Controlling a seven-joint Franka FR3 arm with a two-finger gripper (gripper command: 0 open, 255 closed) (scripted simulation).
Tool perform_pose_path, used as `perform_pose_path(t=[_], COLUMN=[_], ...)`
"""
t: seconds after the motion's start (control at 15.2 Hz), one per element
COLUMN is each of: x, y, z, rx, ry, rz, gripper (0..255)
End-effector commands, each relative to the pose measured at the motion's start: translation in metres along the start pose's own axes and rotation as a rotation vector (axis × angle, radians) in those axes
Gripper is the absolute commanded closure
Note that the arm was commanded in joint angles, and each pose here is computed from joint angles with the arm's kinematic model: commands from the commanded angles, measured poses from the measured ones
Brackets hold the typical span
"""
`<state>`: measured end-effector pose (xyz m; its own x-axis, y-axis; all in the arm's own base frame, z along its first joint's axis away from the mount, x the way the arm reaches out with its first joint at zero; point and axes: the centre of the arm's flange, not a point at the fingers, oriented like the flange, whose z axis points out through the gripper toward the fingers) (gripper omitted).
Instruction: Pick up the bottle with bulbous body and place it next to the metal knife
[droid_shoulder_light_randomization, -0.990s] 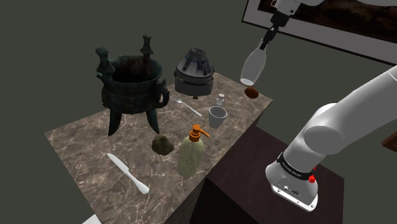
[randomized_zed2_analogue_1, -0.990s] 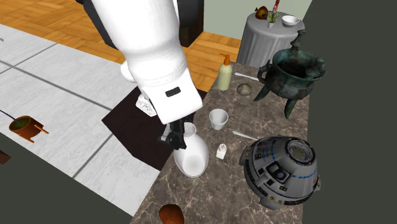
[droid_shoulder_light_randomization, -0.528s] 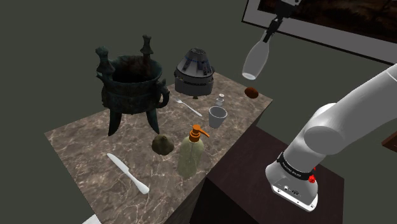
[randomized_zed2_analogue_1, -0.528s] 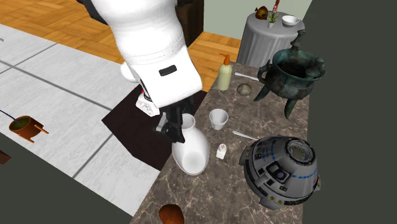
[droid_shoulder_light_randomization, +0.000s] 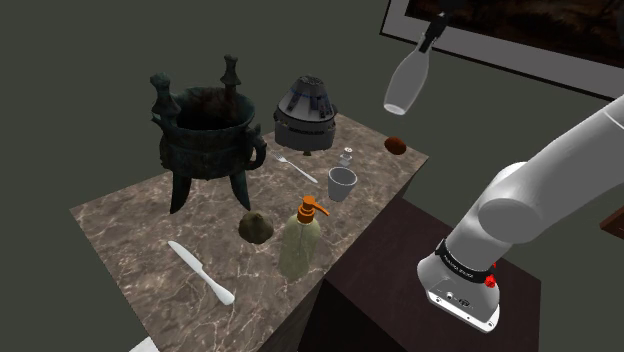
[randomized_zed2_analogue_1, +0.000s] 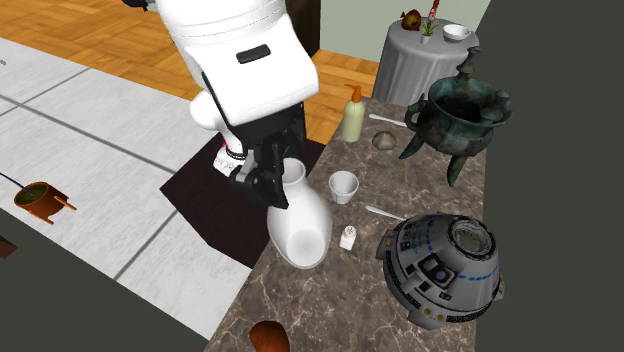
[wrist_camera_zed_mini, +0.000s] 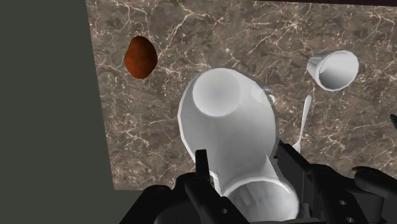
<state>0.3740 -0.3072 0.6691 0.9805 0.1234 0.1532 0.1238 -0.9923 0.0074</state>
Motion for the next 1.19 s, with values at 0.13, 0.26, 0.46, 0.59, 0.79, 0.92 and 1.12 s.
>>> perform_pose_path(t=[0.13,0.26,0.46,0.59,0.79,0.92,1.12], x=[0.004,0.006,0.008,0.010,0.012,0.012,0.012], y=[0.001,0.001,0.001,0.001,0.001,-0.012,-0.051], z=[-0.021,-0.031,-0.047,-0.057,-0.073,-0.075,-0.075], rx=[0.000,0.000,0.000,0.000,0.000,0.000,0.000], ry=[0.000,0.000,0.000,0.000,0.000,0.000,0.000], rz=[0.000,0.000,0.000,0.000,0.000,0.000,0.000], gripper=[255,255,255,255,255,255,255])
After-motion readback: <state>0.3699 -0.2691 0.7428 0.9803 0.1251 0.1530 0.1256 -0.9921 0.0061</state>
